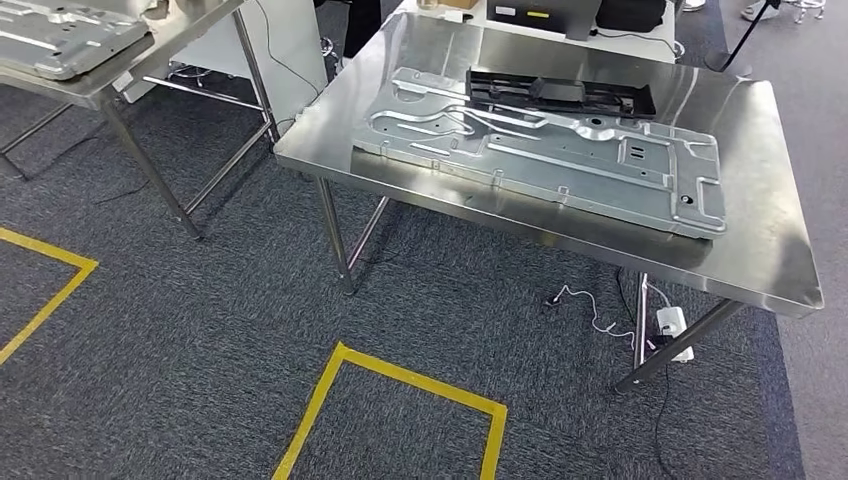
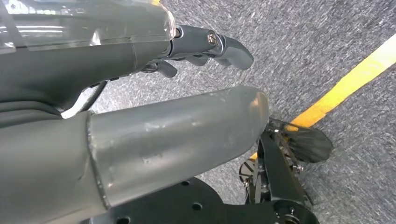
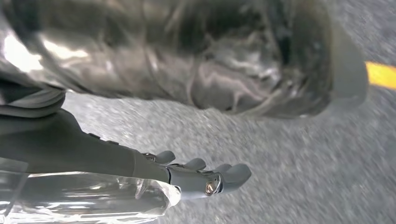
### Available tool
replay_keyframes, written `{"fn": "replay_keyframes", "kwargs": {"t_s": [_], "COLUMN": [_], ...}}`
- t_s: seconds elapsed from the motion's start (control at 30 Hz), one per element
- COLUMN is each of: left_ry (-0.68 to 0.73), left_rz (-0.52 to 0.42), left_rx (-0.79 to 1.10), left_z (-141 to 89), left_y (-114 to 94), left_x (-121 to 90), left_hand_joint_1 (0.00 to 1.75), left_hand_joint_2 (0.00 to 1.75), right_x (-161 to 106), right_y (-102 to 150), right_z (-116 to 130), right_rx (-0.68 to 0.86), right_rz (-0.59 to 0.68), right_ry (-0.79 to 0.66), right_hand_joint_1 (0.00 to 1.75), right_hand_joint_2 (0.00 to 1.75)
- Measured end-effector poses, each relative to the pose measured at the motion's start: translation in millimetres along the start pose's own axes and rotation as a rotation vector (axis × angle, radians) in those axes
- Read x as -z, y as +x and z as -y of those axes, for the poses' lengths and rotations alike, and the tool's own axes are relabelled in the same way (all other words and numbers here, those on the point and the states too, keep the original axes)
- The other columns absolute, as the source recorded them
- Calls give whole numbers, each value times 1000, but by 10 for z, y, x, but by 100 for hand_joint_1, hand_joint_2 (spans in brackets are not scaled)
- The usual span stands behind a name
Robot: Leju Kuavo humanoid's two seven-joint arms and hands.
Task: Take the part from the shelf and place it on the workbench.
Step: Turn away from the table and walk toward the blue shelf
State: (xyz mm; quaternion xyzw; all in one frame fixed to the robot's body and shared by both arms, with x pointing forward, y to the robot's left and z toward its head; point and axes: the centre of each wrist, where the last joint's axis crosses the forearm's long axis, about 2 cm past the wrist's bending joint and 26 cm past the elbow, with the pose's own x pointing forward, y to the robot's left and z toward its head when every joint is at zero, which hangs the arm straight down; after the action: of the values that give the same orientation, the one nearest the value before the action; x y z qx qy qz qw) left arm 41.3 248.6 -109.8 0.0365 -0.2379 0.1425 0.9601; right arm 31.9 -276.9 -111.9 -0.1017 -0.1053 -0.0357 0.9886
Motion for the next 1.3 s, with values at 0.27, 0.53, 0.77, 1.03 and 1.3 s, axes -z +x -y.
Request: {"fn": "replay_keyframes", "kwargs": {"t_s": [0.27,0.53,0.77,1.03,1.3], "left_ry": [-7,-8,-11,-16,-14], "left_rz": [-3,1,25,28,22], "left_rx": [23,29,30,38,54], "left_z": [6,21,11,9,16], "left_y": [15,58,66,67,72], "left_x": [6,22,27,27,29], "left_hand_joint_1": [0,0,0,0,0], "left_hand_joint_2": [0,0,0,0,0], "right_x": [-20,-23,-30,-22,-32], "right_y": [-65,-24,-36,60,28], "right_z": [-61,-95,-114,-134,-155], "right_rx": [-15,-14,-11,-8,-8], "right_rz": [-82,-84,-56,-57,-99], "right_ry": [52,61,60,63,72], "right_hand_joint_1": [0,0,0,0,0], "right_hand_joint_2": [0,0,0,0,0]}}
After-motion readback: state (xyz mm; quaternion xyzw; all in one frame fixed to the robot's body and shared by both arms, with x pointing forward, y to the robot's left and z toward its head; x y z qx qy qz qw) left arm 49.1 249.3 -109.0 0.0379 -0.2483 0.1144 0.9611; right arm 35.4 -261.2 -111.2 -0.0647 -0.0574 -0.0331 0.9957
